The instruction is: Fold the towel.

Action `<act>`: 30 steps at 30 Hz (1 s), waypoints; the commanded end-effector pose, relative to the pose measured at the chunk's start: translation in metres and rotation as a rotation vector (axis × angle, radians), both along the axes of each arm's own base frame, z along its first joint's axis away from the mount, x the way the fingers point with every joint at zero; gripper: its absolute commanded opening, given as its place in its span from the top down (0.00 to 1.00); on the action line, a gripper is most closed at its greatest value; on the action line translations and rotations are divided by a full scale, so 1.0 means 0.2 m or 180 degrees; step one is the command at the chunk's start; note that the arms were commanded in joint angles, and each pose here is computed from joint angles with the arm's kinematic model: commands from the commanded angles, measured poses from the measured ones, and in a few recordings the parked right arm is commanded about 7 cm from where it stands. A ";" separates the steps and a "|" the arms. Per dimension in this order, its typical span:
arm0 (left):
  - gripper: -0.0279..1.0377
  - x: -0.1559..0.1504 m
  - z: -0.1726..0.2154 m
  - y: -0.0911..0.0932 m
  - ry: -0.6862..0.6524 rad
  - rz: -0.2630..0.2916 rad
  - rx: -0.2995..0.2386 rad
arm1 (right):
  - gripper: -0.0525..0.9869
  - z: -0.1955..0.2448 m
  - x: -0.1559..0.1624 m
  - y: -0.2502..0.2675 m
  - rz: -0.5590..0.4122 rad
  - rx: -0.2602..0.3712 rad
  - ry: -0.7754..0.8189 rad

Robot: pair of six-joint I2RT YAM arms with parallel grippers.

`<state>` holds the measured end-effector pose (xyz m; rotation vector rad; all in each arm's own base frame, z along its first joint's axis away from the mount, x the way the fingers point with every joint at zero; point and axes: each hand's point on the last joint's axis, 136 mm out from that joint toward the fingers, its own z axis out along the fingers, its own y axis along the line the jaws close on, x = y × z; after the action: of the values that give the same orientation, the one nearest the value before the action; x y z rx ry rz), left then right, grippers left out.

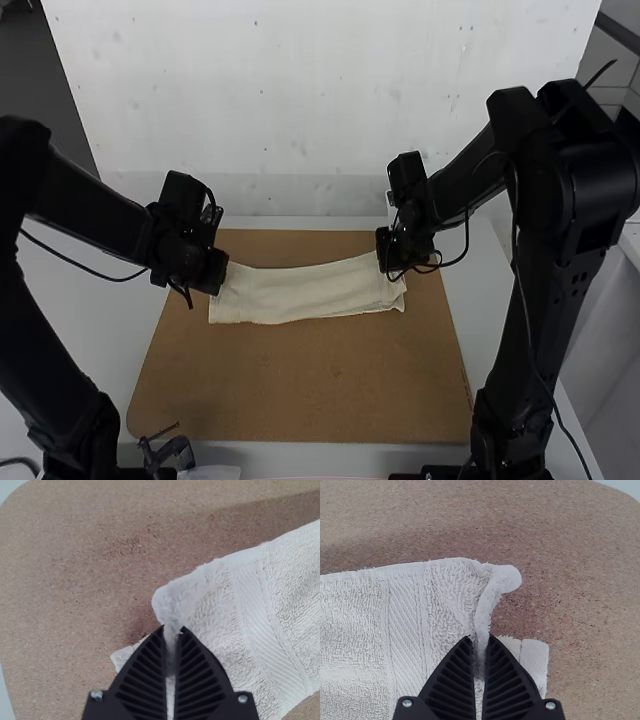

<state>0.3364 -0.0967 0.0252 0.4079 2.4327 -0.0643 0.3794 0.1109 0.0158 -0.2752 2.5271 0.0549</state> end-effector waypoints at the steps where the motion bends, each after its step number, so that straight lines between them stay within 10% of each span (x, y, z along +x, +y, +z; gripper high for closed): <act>1: 0.96 0.06 0.02 -0.04 -0.0056 -0.0032 0.0035 | 0.93 0.03 0.06 -0.08 -0.0174 -0.0027 -0.0075; 5: 0.96 0.05 0.01 -0.08 -0.0029 -0.0066 0.0025 | 0.93 0.04 0.06 -0.10 -0.0211 -0.0018 -0.0093; 7: 0.94 0.06 0.01 -0.08 -0.0034 -0.0038 0.0003 | 0.77 0.04 0.06 -0.10 -0.0211 -0.0017 -0.0097; 12: 0.21 0.11 0.05 -0.02 -0.0052 0.0011 0.0079 | 0.42 0.07 0.05 -0.10 -0.0257 0.0038 -0.0123; 14: 0.07 0.13 0.06 0.05 -0.0063 0.0052 0.0140 | 0.32 0.09 0.04 -0.11 -0.0264 0.0054 -0.0129; 22: 0.04 0.21 0.22 0.27 -0.0311 0.0414 -0.0071 | 0.30 0.12 -0.04 -0.13 -0.0350 0.0167 -0.0011; 30: 0.04 0.20 0.36 0.30 -0.0548 0.0466 -0.0194 | 0.30 -0.05 -0.10 -0.14 -0.0533 0.0260 0.0402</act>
<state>0.3737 -0.0323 0.0804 0.1868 2.3268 -0.0062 0.3615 0.0872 0.0223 -0.1006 2.6030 0.0936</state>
